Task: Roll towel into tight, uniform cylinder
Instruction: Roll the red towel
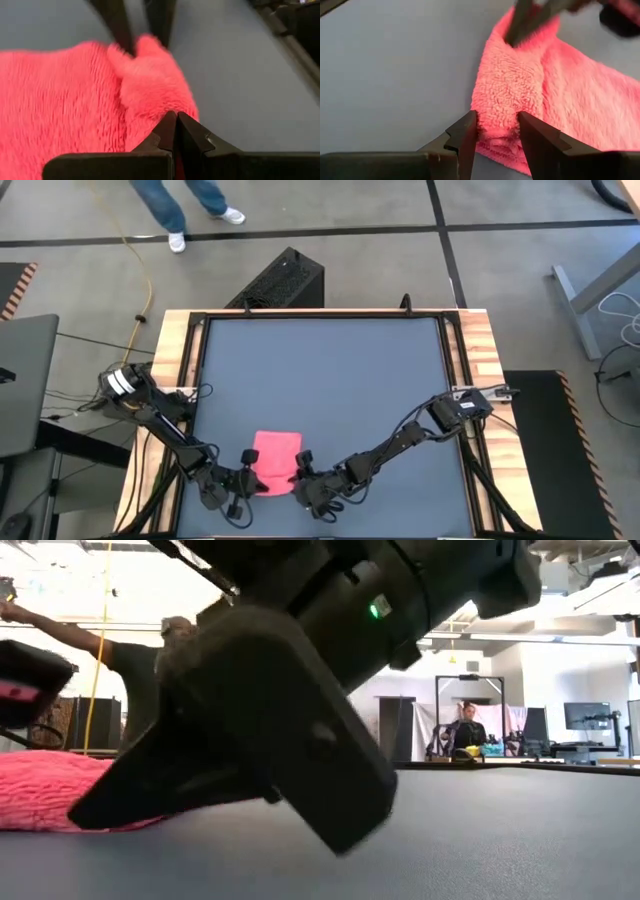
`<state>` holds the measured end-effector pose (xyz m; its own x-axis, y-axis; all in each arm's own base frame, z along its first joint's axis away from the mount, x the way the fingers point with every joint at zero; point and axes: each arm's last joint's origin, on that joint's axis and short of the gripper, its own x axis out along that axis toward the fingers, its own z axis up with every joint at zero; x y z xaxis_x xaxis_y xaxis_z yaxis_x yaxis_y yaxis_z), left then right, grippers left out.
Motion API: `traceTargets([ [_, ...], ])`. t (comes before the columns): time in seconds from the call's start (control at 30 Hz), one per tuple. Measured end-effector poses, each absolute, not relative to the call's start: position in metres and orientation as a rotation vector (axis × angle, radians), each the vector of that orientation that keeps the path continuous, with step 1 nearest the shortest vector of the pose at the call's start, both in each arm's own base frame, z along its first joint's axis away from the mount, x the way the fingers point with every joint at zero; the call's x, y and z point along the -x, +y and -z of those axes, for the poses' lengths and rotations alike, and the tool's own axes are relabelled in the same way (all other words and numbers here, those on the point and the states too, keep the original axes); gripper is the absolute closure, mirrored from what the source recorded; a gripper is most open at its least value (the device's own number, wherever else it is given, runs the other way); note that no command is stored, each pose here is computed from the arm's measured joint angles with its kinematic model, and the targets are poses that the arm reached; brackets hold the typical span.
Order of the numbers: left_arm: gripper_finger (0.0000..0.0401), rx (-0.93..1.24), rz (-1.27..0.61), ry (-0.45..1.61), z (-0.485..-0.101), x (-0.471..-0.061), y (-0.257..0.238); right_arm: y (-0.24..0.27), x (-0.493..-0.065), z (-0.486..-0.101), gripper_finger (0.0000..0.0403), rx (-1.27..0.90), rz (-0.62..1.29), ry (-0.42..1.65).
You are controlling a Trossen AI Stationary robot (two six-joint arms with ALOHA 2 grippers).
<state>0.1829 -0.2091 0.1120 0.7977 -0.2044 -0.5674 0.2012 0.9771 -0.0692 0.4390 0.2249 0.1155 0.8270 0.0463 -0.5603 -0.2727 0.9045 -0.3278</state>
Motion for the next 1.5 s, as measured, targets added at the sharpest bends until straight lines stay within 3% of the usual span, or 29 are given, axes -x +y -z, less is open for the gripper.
traceTargets([
  [0.27,0.0401,-0.026,0.187,0.560,-0.137,-0.176,-0.203,0.219,-0.438,-0.108,0.0253,0.242,-0.070,0.643],
  [0.53,0.0401,-0.094,0.124,0.554,-0.127,-0.175,-0.203,0.213,-0.444,-0.110,0.0374,-0.057,-0.104,0.664],
  [0.8,0.0401,-0.099,0.105,0.581,-0.118,-0.179,-0.202,0.204,-0.455,-0.115,0.0372,-0.343,-0.238,0.649],
  [0.97,0.0401,-0.071,0.114,0.608,-0.116,-0.178,-0.202,0.212,-0.452,-0.115,0.0373,-0.455,-0.228,0.659],
  [1.5,0.0401,0.167,0.282,0.718,-0.118,-0.176,-0.210,0.250,-0.429,-0.114,0.0375,-0.657,0.027,0.606],
])
